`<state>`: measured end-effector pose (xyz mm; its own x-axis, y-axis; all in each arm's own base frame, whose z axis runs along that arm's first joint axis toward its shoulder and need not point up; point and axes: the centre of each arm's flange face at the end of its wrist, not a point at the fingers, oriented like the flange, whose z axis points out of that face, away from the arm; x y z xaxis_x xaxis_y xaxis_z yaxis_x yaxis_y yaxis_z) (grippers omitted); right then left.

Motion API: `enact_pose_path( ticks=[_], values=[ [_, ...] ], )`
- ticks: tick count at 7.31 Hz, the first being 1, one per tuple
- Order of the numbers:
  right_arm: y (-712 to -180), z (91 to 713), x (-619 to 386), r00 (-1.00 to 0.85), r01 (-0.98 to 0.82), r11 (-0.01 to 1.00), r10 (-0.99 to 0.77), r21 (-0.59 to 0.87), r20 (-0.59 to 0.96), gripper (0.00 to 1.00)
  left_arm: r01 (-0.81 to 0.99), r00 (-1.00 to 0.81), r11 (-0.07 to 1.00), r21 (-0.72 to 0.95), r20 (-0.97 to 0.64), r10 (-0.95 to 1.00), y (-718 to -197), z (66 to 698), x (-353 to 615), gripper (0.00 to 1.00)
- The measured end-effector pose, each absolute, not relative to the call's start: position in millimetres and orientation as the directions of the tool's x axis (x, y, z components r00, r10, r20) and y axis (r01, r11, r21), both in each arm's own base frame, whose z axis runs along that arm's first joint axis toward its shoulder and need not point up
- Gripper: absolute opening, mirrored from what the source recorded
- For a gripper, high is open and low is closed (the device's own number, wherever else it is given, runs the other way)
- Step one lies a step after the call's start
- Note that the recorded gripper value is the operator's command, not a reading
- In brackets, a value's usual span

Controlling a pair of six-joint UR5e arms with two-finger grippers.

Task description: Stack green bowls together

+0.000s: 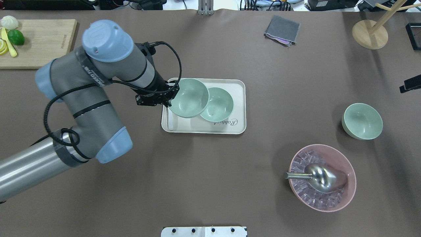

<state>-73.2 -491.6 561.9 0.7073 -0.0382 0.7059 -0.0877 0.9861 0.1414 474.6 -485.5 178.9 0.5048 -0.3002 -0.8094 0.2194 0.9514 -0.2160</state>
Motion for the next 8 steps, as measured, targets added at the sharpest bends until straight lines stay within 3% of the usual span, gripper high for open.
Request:
enact_pose_path(
  ticks=[3, 8],
  values=[
    [-492, 561, -74, 0.707, -0.085, 0.986, -0.041, 0.142, 0.706, 1.0, 0.259, 0.514, 0.937, -0.234, -0.788, -0.339, -488, 145, 538, 0.0],
    [-492, 561, -75, 0.707, -0.084, 0.986, -0.042, 0.144, 0.706, 1.0, 0.272, 0.531, 0.935, -0.228, -0.775, -0.343, -488, 150, 559, 0.0]
  ],
)
